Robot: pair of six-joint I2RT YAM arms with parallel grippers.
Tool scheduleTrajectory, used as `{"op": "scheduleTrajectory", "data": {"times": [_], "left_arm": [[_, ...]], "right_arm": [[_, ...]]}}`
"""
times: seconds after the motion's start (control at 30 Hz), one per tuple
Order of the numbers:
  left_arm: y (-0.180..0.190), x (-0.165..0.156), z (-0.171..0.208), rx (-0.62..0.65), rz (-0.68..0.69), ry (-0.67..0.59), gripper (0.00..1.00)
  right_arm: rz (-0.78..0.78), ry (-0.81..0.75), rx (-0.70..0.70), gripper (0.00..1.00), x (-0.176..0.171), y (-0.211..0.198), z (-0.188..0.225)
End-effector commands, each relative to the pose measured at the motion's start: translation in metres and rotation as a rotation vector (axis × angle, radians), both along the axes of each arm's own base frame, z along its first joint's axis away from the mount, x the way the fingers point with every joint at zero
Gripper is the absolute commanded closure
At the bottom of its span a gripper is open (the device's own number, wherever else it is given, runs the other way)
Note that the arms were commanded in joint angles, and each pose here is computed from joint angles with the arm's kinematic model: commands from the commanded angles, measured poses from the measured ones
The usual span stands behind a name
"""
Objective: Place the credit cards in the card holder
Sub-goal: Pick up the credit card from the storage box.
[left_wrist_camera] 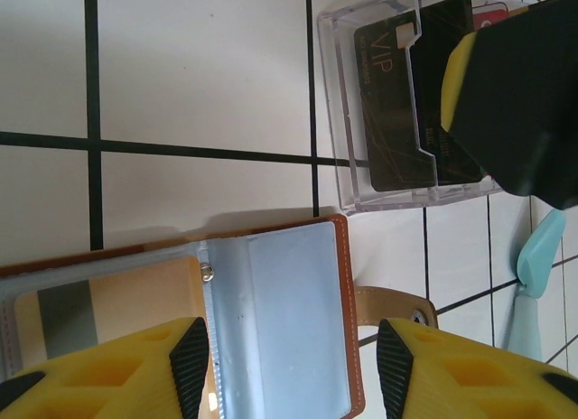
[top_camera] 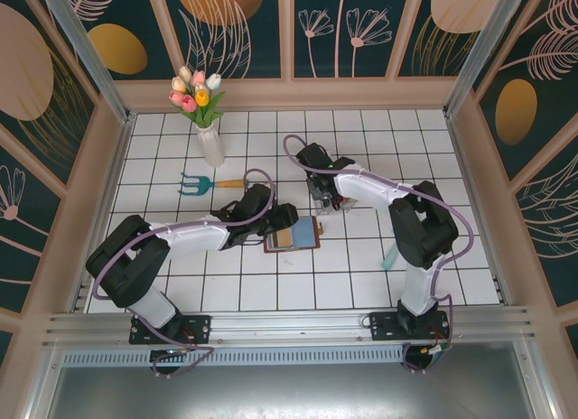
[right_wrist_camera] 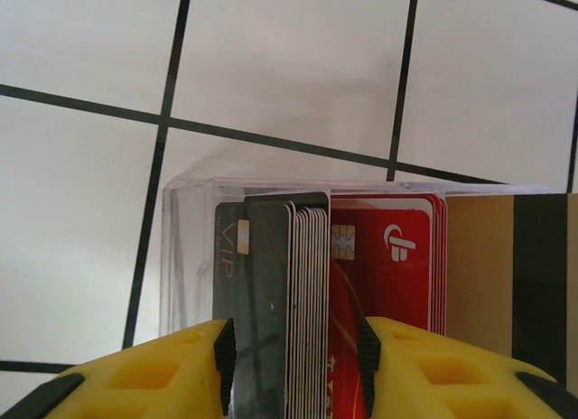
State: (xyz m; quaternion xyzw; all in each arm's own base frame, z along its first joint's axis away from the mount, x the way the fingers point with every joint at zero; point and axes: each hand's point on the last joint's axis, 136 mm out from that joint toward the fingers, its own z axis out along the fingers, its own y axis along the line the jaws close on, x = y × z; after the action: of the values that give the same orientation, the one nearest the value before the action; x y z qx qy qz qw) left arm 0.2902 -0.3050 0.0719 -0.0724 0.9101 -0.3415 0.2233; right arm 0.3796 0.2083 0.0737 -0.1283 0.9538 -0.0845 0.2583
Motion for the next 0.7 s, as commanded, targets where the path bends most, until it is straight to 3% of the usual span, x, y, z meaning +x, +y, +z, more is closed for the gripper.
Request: {"op": "scheduleTrajectory", "data": {"times": [0.0,0.27,0.67], "left_arm": [[-0.007,0.004,0.012,-0.036,-0.003,-0.027,0.45],[0.000,0.003,0.011,-0.026,0.024,-0.030,0.45],[0.004,0.001,0.008,-0.018,0.033,-0.025,0.45]], "right_arm": [[-0.018,-0.034,-0.130,0.57,0.005,-0.013,0.002],[-0.008,-0.035,-0.198,0.57,0.006,-0.013,-0.011],[-0.019,-0.120,-0.233,0.63,0.009,-0.013,0.020]]}}
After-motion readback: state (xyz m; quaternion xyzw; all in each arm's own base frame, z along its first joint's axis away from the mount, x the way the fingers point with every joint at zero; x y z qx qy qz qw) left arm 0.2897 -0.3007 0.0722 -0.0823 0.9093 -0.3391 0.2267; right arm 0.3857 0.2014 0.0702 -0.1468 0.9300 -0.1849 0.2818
